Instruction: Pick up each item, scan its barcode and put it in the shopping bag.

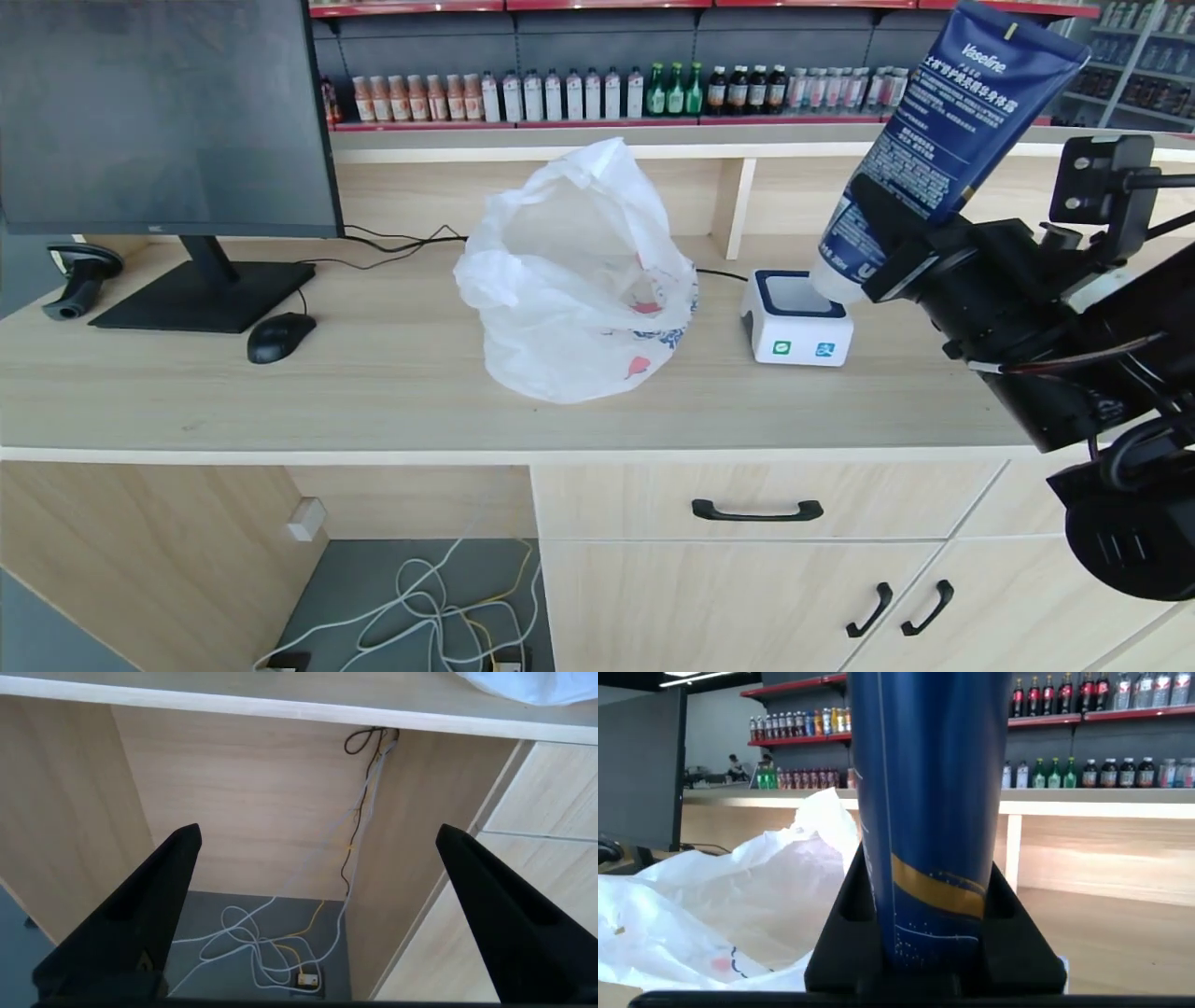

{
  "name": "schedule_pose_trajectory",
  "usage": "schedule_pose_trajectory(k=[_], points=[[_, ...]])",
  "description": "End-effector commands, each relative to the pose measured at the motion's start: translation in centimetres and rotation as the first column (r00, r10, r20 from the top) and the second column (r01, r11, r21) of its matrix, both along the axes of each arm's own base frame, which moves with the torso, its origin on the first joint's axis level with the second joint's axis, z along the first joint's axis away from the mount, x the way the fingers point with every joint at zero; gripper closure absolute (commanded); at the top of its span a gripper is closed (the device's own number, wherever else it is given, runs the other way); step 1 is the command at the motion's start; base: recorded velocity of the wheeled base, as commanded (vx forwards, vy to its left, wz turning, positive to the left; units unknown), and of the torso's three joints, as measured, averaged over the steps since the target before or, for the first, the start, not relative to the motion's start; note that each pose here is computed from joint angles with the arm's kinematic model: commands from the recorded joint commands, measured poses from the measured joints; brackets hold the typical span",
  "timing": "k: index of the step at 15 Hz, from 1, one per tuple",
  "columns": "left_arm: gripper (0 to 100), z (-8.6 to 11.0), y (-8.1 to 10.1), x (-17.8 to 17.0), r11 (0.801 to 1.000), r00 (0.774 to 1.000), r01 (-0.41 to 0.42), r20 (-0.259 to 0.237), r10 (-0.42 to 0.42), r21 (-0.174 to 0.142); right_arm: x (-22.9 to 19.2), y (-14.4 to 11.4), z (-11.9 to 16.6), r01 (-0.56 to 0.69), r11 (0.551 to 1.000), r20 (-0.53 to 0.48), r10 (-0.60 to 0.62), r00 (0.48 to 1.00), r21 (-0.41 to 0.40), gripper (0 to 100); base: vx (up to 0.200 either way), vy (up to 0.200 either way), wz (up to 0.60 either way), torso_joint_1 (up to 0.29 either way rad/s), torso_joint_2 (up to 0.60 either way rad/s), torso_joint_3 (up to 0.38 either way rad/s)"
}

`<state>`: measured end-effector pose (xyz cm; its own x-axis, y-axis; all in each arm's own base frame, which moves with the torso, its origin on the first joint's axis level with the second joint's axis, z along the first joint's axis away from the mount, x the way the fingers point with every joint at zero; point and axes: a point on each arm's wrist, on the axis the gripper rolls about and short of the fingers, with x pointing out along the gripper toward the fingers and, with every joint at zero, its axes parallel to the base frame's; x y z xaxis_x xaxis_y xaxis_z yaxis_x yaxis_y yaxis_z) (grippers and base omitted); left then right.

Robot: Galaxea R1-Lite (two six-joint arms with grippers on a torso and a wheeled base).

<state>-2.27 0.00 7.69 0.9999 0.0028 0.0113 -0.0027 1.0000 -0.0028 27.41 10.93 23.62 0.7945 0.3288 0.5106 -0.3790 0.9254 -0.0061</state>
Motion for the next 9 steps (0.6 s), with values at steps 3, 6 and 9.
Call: schedule_pose_trajectory(k=[3, 6, 9], points=[[0, -0.01, 0.0, 0.0, 1.0, 1.0, 0.0, -0.001, 0.0, 0.001, -0.1, 0.02, -0.06, -0.003, 1.0, -0.002, 0.003, 1.0, 0.0, 100, 0.0, 0.0, 0.0, 0.0, 0.0, 0.0], [0, -0.01, 0.0, 0.0, 1.0, 1.0, 0.0, -0.001, 0.0, -0.002, -0.03, 0.05, -0.15, -0.004, 1.0, -0.005, 0.004, 1.0, -0.002, 100, 0.133, 0.0, 0.0, -0.002, 0.0, 0.0], [0, -0.01, 0.0, 0.0, 1.0, 1.0, 0.0, -0.001, 0.0, -0.002, -0.02, 0.06, -0.07, -0.004, 1.0, -0.002, 0.004, 1.0, 0.0, 100, 0.133, 0.0, 0.0, -0.006, 0.0, 0.003]])
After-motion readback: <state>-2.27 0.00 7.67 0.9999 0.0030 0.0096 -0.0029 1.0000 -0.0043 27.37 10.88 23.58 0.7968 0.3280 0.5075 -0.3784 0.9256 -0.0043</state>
